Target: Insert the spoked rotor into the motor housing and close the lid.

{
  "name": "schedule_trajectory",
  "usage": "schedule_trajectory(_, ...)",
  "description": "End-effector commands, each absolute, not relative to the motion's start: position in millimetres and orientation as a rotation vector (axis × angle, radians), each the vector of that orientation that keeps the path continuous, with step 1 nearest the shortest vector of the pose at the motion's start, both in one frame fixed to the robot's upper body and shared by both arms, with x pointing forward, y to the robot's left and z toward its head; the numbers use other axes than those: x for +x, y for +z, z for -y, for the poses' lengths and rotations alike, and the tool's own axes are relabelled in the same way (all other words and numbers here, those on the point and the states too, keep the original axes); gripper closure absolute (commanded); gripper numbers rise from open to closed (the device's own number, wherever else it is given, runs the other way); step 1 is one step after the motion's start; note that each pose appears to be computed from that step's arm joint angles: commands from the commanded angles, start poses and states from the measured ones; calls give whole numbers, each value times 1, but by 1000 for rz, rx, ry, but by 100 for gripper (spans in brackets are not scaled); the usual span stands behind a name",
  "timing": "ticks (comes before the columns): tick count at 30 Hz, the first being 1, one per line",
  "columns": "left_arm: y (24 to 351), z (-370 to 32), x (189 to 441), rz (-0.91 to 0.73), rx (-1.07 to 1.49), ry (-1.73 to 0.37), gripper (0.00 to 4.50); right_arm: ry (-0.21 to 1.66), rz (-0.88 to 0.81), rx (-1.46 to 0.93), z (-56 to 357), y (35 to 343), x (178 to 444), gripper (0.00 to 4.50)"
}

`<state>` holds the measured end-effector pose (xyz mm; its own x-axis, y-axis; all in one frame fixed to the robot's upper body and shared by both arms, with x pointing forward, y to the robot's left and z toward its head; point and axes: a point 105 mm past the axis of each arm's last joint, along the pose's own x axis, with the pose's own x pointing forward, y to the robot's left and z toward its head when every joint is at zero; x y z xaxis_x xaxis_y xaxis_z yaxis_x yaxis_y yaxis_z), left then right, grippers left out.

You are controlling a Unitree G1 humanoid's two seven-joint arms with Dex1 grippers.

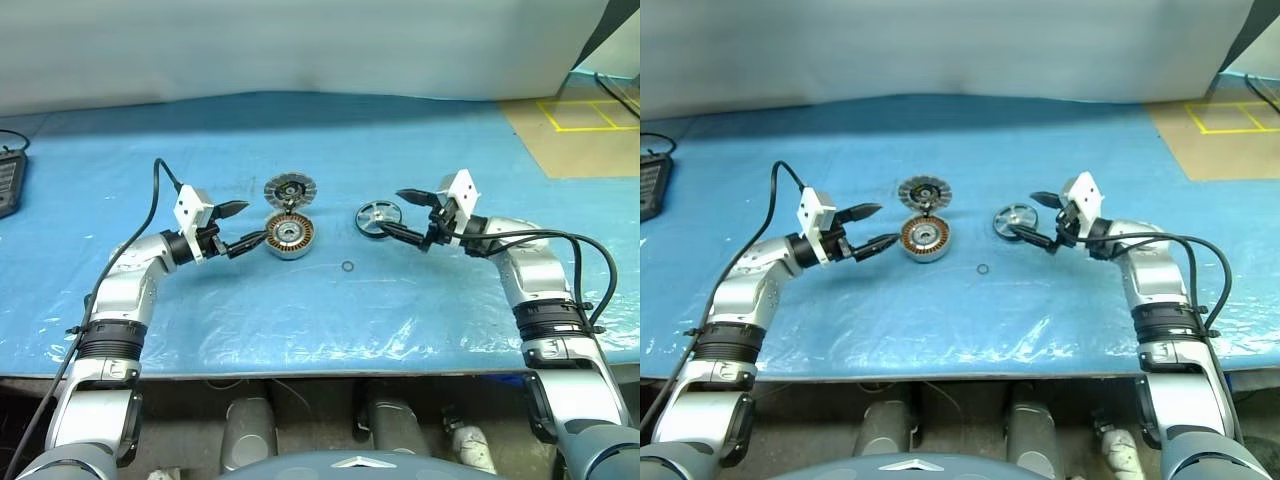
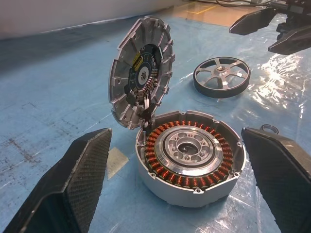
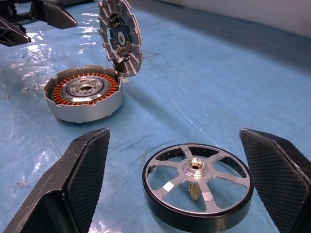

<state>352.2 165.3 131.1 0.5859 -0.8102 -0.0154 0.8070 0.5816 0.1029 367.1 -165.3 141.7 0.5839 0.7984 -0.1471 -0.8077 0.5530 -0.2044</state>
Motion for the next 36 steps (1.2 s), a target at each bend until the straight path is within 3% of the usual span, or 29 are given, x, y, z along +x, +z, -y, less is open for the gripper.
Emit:
schedule_trajectory(1,142,-165,352,73,128,-941,0,956,19,-280,161,155,369,4)
schedule_trajectory(36,136,-161,351,69,110,-926,0,985,-19,-335,146,146,373,4)
